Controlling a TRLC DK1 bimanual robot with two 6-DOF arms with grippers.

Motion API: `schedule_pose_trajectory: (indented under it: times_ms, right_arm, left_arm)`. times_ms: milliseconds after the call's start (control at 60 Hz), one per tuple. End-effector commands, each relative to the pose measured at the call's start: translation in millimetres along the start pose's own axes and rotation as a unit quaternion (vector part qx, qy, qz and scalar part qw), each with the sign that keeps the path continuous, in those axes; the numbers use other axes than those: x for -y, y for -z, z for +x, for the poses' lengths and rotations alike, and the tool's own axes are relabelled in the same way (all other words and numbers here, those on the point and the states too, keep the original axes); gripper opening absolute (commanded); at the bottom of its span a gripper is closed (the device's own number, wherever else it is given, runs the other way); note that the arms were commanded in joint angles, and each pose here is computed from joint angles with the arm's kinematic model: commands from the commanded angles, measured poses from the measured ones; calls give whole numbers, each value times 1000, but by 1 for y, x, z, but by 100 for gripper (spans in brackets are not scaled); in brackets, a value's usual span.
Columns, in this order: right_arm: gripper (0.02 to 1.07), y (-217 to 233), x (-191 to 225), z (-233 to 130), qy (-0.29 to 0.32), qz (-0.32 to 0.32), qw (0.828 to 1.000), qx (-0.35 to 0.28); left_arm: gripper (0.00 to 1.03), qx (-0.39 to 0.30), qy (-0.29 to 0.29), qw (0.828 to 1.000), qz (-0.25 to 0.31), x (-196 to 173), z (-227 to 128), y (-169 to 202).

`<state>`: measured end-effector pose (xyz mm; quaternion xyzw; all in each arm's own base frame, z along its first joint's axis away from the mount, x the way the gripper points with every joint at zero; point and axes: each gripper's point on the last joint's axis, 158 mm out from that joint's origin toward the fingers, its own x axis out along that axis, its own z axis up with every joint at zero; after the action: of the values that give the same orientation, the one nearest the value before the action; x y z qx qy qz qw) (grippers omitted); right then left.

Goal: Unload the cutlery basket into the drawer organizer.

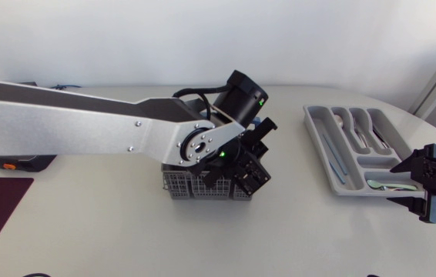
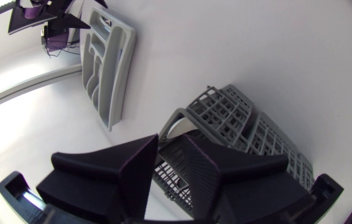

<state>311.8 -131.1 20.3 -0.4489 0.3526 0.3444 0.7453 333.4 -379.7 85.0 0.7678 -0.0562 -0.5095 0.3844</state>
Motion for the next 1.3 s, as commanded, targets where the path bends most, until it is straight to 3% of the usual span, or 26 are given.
schedule_pose_trajectory:
  times_ms: [0, 450, 700, 1283]
  right_arm:
    - [95, -3, -3, 5, -9, 6, 1000, 8]
    - [95, -1, -7, 7, -13, 10, 1000, 9]
    - [95, 0, -7, 6, -13, 12, 1000, 8]
    - [95, -2, -14, 7, -18, 12, 1000, 9]
  left_arm:
    - [29, 3, 21, 999, 27, 18, 8, -6]
    - [24, 13, 28, 998, 50, 24, 11, -19]
    - [6, 14, 34, 997, 61, 29, 12, -18]
    - [4, 4, 26, 999, 23, 30, -2, -7]
